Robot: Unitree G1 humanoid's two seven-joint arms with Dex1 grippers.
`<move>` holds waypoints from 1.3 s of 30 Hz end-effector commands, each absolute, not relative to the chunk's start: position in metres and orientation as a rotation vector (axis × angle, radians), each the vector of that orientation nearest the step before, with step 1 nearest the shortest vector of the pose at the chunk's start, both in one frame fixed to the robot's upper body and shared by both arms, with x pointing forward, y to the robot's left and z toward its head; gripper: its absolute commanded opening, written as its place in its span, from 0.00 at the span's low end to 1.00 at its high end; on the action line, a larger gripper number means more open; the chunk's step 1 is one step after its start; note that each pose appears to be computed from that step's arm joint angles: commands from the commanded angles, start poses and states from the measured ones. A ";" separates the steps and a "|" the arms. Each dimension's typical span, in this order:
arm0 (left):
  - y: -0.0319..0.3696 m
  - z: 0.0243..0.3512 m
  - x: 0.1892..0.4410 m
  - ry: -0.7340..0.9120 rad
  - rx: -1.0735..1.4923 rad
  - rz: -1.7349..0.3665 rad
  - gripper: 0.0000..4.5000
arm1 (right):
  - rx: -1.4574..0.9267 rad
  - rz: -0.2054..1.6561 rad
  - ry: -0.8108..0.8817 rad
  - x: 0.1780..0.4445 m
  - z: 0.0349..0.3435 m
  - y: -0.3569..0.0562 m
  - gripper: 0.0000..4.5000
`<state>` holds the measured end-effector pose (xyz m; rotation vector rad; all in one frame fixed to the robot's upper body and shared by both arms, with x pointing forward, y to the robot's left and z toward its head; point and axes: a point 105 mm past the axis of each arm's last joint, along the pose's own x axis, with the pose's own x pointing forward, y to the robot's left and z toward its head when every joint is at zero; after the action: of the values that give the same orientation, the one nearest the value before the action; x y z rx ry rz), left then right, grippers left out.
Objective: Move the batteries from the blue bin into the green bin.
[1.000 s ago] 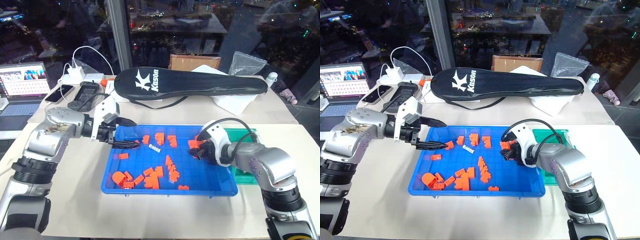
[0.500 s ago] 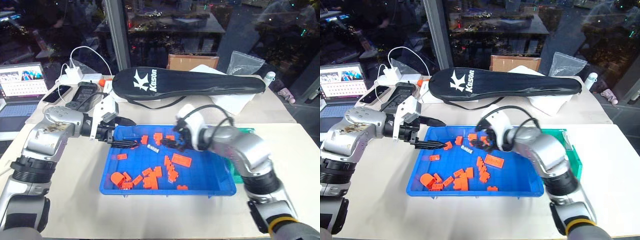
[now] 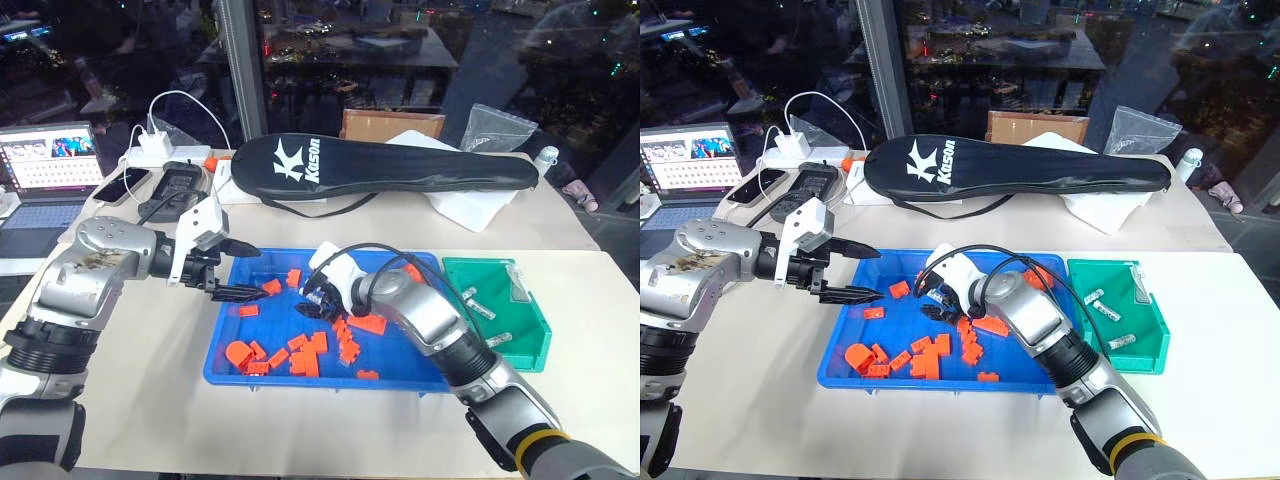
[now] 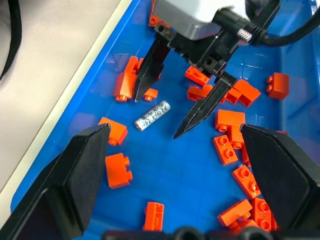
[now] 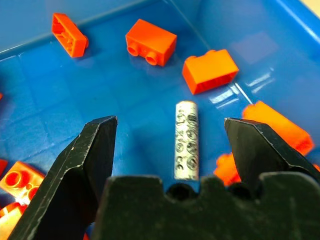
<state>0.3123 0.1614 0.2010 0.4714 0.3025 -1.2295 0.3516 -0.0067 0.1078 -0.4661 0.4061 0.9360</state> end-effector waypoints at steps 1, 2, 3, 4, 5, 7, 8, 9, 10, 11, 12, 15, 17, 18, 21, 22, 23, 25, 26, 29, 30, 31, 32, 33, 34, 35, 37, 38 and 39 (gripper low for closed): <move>0.161 0.213 0.311 0.254 0.486 -1.223 1.00 | -0.463 0.935 0.372 0.356 0.117 -0.005 0.88; 0.161 0.212 0.310 0.255 0.489 -1.222 1.00 | -0.465 0.936 0.376 0.355 0.116 -0.005 0.88; 0.161 0.211 0.310 0.256 0.489 -1.221 1.00 | -0.456 0.940 0.387 0.355 0.114 -0.005 0.88; 0.161 0.211 0.310 0.256 0.490 -1.221 1.00 | -0.445 0.944 0.398 0.354 0.112 -0.005 0.88; 0.161 0.211 0.310 0.256 0.490 -1.221 1.00 | -0.439 0.946 0.408 0.354 0.110 -0.006 0.82; 0.160 0.210 0.311 0.253 0.488 -1.222 1.00 | -0.432 0.950 0.423 0.353 0.106 -0.007 0.72; 0.160 0.210 0.311 0.253 0.488 -1.223 1.00 | -0.423 0.956 0.427 0.352 0.105 -0.006 0.62; 0.159 0.210 0.311 0.252 0.488 -1.223 1.00 | -0.413 0.959 0.425 0.351 0.105 -0.006 0.59; 0.159 0.210 0.311 0.252 0.487 -1.223 1.00 | -0.408 0.961 0.424 0.351 0.105 -0.005 0.50; 0.159 0.210 0.311 0.251 0.486 -1.225 1.00 | -0.404 0.962 0.419 0.350 0.106 -0.005 0.42; 0.159 0.210 0.310 0.250 0.485 -1.226 1.00 | -0.403 0.963 0.416 0.350 0.107 -0.006 0.33; 0.156 0.214 0.309 0.235 0.456 -1.252 1.00 | -0.401 0.953 0.356 0.350 0.120 -0.012 0.10; 0.153 0.216 0.307 0.228 0.439 -1.275 1.00 | -0.386 0.952 0.318 0.349 0.136 -0.019 0.06; 0.152 0.217 0.306 0.224 0.423 -1.286 1.00 | -0.368 0.944 0.303 0.348 0.145 -0.024 0.06; 0.146 0.219 0.305 0.212 0.403 -1.315 1.00 | -0.314 0.924 0.247 0.344 0.182 -0.045 0.06; 0.144 0.220 0.305 0.205 0.399 -1.326 1.00 | -0.297 0.914 0.227 0.341 0.194 -0.055 0.06; 0.141 0.220 0.306 0.199 0.394 -1.337 1.00 | -0.286 0.900 0.209 0.339 0.205 -0.065 0.06; 0.133 0.221 0.308 0.185 0.387 -1.364 1.00 | -0.270 0.833 0.187 0.334 0.230 -0.101 0.06; 0.128 0.221 0.308 0.178 0.385 -1.380 1.00 | -0.276 0.782 0.188 0.330 0.241 -0.125 0.06; 0.120 0.226 0.318 0.127 0.374 -1.369 1.00 | -0.315 0.659 0.245 0.318 0.252 -0.173 0.06; 0.119 0.227 0.321 0.114 0.372 -1.362 1.00 | -0.322 0.641 0.261 0.315 0.252 -0.180 0.06; 0.118 0.228 0.322 0.107 0.370 -1.359 1.00 | -0.326 0.633 0.271 0.314 0.252 -0.183 0.06; 0.117 0.229 0.323 0.102 0.366 -1.365 1.00 | -0.343 0.579 0.285 0.312 0.251 -0.198 0.06; 0.114 0.231 0.324 0.094 0.363 -1.373 1.00 | -0.356 0.525 0.307 0.309 0.250 -0.214 0.06; 0.112 0.232 0.327 0.079 0.371 -1.371 1.00 | -0.385 0.467 0.350 0.303 0.245 -0.231 0.06; 0.111 0.231 0.329 0.081 0.376 -1.369 1.00 | -0.414 0.431 0.396 0.296 0.239 -0.244 0.06; 0.109 0.230 0.333 0.079 0.394 -1.360 1.00 | -0.448 0.387 0.462 0.288 0.227 -0.259 0.06; 0.109 0.230 0.336 0.074 0.402 -1.346 1.00 | -0.460 0.358 0.483 0.287 0.222 -0.266 0.06; 0.109 0.230 0.340 0.056 0.419 -1.328 1.00 | -0.473 0.333 0.504 0.286 0.216 -0.272 0.06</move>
<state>0.3360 0.1122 0.2194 0.3628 0.1200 -1.3479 0.2862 -0.2676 0.2004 -0.4116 0.5742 0.3731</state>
